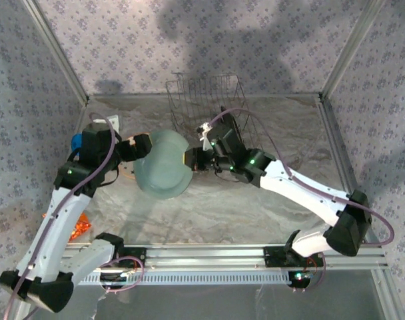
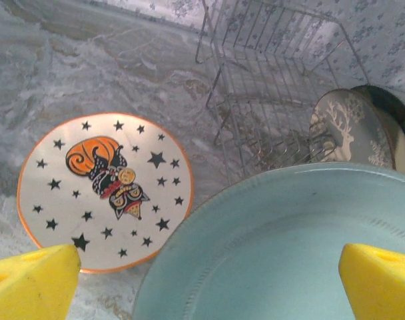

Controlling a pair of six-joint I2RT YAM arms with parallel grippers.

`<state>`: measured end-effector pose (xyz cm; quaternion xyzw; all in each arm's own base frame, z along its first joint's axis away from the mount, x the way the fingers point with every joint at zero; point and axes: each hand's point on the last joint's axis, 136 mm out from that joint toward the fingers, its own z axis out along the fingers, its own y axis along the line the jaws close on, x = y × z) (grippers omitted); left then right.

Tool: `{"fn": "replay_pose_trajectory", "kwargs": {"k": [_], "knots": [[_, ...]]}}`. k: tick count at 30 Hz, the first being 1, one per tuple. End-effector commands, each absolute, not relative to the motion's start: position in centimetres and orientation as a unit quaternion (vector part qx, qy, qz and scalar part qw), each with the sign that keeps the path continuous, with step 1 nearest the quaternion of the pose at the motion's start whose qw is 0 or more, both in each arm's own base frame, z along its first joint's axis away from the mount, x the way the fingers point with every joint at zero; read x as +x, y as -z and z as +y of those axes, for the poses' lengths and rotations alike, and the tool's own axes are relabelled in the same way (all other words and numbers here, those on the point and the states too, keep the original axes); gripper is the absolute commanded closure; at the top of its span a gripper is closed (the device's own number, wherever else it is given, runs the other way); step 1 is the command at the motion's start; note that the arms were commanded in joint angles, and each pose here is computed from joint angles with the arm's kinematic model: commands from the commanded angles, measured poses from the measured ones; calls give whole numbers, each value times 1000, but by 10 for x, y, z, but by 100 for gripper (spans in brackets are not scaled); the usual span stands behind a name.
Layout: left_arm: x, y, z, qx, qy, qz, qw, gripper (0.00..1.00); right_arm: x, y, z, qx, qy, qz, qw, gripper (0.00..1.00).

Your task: Load the plates into the dish rack

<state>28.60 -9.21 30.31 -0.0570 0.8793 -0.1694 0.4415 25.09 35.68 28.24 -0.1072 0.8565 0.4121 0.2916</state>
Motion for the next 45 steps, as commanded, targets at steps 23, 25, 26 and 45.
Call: {"fn": "replay_pose_trajectory", "kwargs": {"k": [23, 25, 26, 45], "knots": [[350, -287, -116, 30, 137, 879, 456, 1, 328, -414, 275, -30, -4, 822, 568, 100], [351, -279, -114, 31, 131, 881, 453, 1, 331, -413, 281, -34, 32, 819, 572, 100], [350, -276, -114, 31, 129, 882, 451, 1, 333, -412, 285, -36, 52, 817, 574, 100], [361, -261, -75, -40, 101, 889, 444, 1, 363, -342, 297, -70, 211, 826, 519, 100]]}}
